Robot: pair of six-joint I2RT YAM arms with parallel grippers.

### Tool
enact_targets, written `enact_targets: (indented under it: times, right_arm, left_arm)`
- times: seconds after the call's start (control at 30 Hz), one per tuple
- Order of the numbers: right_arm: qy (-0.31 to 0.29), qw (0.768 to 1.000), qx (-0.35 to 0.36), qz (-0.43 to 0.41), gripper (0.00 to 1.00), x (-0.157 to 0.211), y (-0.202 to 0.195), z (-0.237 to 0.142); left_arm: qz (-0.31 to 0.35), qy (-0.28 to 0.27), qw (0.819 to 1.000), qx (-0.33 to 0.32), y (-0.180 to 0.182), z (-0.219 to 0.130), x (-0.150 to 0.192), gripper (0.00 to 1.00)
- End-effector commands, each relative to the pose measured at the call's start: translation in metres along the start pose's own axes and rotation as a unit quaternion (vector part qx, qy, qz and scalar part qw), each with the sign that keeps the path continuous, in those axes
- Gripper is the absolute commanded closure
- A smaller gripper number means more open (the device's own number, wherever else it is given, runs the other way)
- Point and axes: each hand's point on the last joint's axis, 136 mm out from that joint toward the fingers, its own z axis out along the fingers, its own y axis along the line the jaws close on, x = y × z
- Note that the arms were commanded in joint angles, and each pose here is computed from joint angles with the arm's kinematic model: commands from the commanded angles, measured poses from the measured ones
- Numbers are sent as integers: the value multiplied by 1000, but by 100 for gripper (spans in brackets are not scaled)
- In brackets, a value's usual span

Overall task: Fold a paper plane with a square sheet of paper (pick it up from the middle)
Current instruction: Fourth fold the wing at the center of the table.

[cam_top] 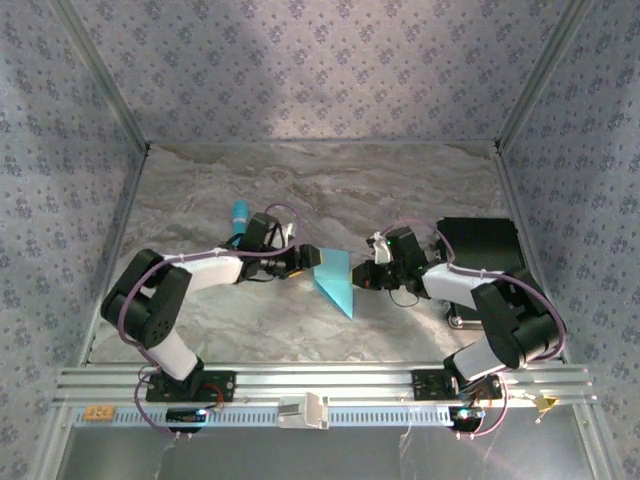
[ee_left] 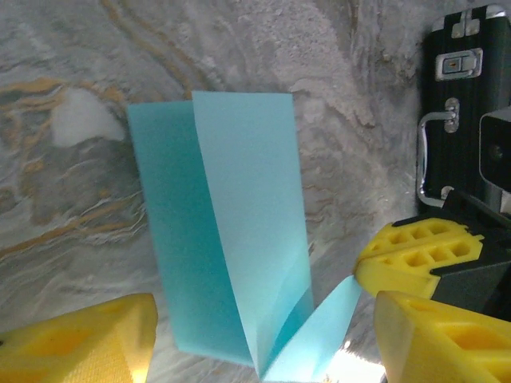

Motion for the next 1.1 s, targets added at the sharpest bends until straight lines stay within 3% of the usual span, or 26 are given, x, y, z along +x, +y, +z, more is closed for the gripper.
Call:
enact_targets:
  times: [0.0, 0.33, 0.5, 0.7, 0.9, 1.07]
  right_arm:
    - [-11, 1000, -14, 5, 99, -3, 4, -3]
    - [-12, 1000, -13, 7, 98, -3, 3, -3]
    - [-13, 1000, -11, 6, 95, -3, 4, -5]
    - [-48, 997, 56, -14, 71, -10, -2, -26]
    - [-92, 988, 109, -53, 55, -16, 0, -46]
    - [-137, 978, 117, -108, 52, -18, 13, -48]
  left_arm:
    - [7, 9, 999, 42, -23, 7, -7, 32]
    - [-12, 28, 998, 46, -19, 27, -6, 47]
    - [-19, 25, 999, 39, -15, 33, -8, 66]
    - [-35, -11, 999, 30, -10, 26, -12, 94]
    - [-46, -61, 997, -10, 0, 5, -14, 98]
    - [-52, -81, 995, -24, 2, -5, -15, 98]
